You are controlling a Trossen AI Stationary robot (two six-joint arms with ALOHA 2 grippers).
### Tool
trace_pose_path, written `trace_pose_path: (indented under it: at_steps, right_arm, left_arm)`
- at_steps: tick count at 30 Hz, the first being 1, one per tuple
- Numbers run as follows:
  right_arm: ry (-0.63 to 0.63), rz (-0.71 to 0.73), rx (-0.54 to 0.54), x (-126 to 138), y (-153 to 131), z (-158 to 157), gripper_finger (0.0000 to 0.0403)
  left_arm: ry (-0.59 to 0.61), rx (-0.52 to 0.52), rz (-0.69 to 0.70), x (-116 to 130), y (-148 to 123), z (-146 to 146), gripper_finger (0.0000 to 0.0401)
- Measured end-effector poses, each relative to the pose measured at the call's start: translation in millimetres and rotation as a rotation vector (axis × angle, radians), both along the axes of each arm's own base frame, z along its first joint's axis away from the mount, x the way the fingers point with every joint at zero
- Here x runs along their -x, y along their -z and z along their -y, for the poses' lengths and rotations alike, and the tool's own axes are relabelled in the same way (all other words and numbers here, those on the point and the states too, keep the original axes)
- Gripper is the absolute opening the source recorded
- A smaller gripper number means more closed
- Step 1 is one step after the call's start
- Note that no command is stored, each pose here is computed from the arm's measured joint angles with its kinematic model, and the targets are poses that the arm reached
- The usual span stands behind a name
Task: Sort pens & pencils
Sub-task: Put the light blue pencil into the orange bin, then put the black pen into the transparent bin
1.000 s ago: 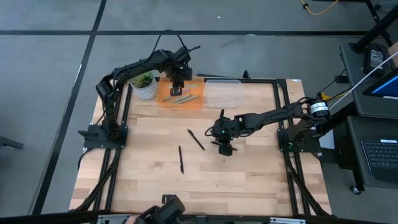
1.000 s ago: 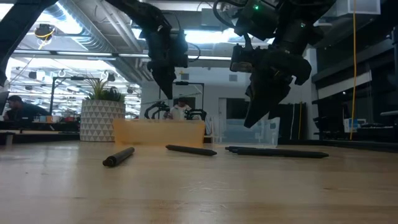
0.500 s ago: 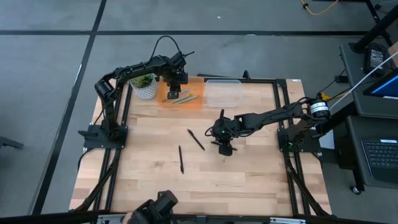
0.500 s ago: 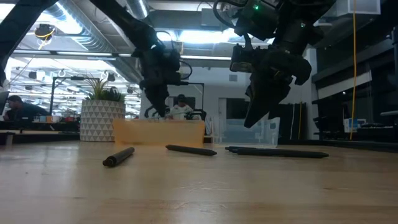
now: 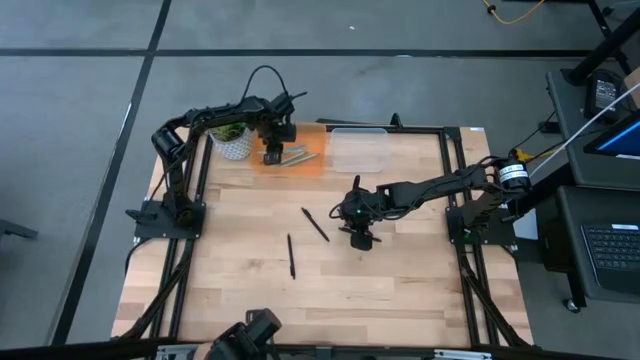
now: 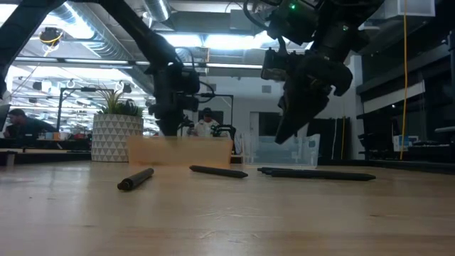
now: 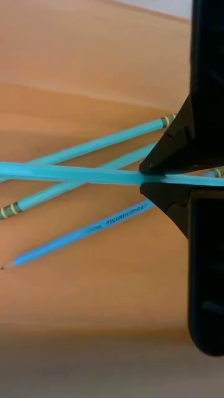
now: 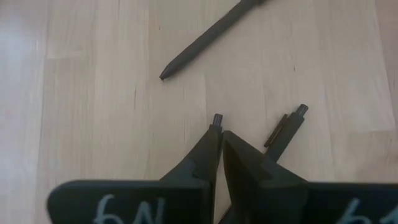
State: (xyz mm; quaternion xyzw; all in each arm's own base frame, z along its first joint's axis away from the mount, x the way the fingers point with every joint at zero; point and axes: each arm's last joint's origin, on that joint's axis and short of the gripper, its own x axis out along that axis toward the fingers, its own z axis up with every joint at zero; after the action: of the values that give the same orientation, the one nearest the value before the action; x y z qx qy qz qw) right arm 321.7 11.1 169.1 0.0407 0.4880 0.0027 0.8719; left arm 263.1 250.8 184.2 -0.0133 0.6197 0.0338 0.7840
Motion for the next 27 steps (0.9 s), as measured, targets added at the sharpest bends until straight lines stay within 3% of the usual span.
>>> trace_pose_path:
  at_steps: [12, 27]
  right_arm:
    - [0.003, 0.003, -0.002, -0.3, -0.1, 0.0, 0.0030]
    - [0.004, 0.002, -0.002, -0.2, 0.0, 0.1, 0.0030]
  left_arm:
    - [-0.007, -0.003, 0.006, 0.0, 2.7, 0.2, 0.0019]
    - [-0.007, -0.053, 0.063, -10.4, 0.9, 0.6, 0.0071]
